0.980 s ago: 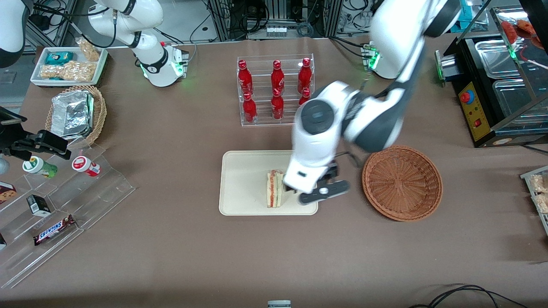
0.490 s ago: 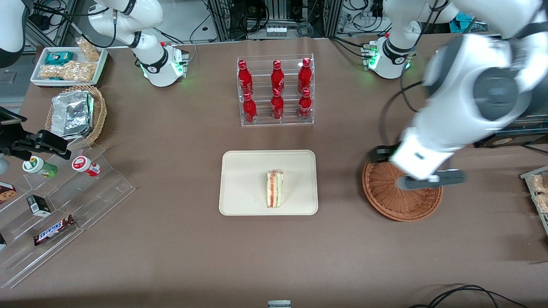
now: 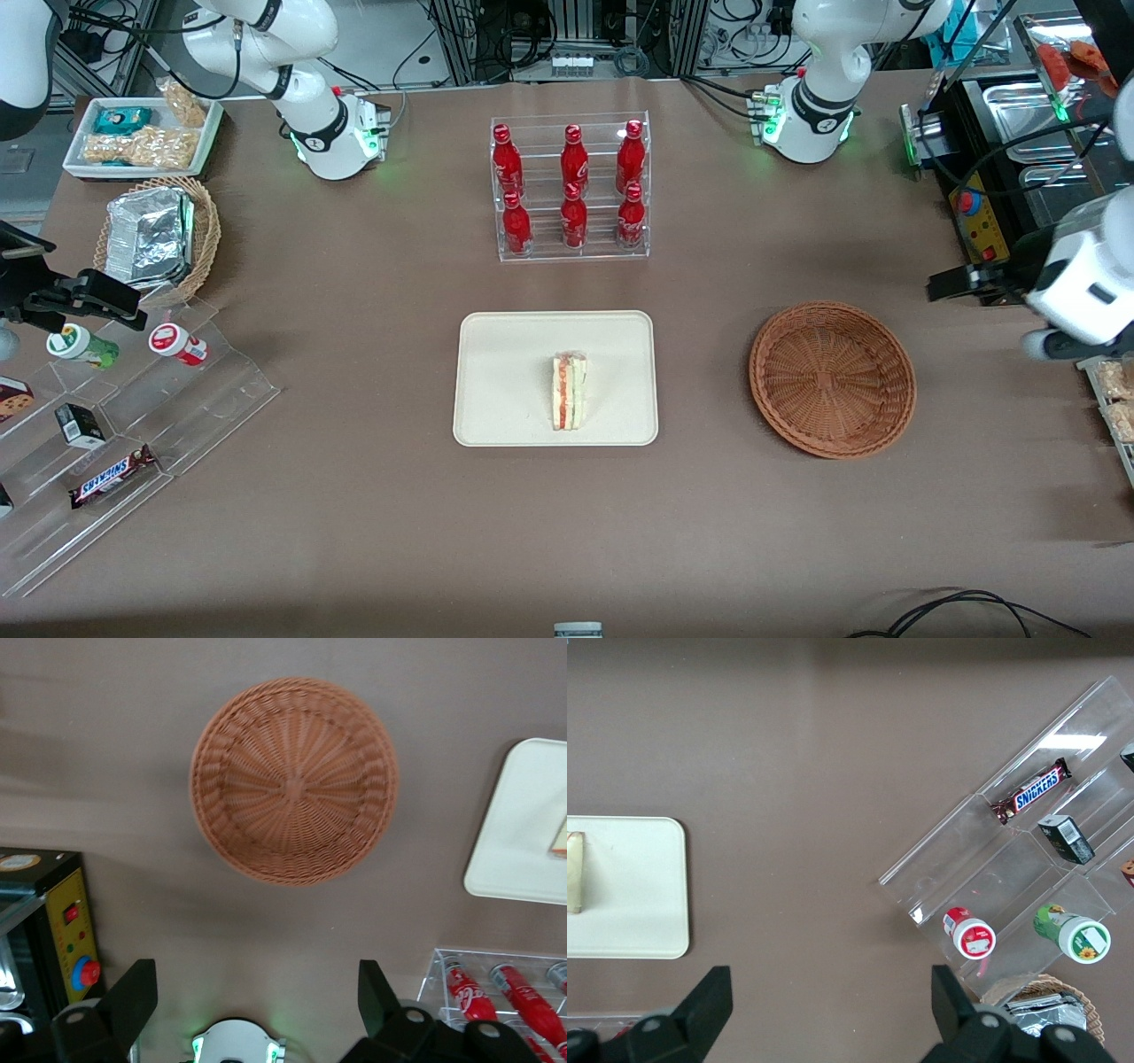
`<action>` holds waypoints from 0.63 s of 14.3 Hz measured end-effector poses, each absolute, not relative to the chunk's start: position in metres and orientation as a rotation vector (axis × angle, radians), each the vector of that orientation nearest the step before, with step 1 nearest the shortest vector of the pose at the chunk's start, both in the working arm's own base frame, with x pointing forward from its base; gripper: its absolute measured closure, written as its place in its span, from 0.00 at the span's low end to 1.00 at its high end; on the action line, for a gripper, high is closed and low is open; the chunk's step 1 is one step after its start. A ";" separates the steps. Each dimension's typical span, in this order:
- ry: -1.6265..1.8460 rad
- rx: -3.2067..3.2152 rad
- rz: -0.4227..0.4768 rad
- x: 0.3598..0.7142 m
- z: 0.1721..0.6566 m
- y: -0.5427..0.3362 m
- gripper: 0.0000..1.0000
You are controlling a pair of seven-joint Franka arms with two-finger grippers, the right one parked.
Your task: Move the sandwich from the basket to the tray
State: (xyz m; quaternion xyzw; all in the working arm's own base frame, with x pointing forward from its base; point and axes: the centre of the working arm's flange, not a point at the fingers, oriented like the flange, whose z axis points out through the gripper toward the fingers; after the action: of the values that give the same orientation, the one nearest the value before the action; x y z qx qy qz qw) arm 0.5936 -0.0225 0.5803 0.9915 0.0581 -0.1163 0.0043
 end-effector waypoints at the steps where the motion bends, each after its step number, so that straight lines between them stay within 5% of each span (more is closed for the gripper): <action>1: 0.185 3.110 -0.370 0.585 0.578 -0.020 0.00; 9: 0.116 3.191 -0.331 0.536 0.621 -0.012 0.00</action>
State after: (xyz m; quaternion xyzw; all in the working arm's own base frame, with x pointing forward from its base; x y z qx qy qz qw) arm 0.5361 -0.0119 0.6211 0.9934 0.0360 -0.1032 -0.0344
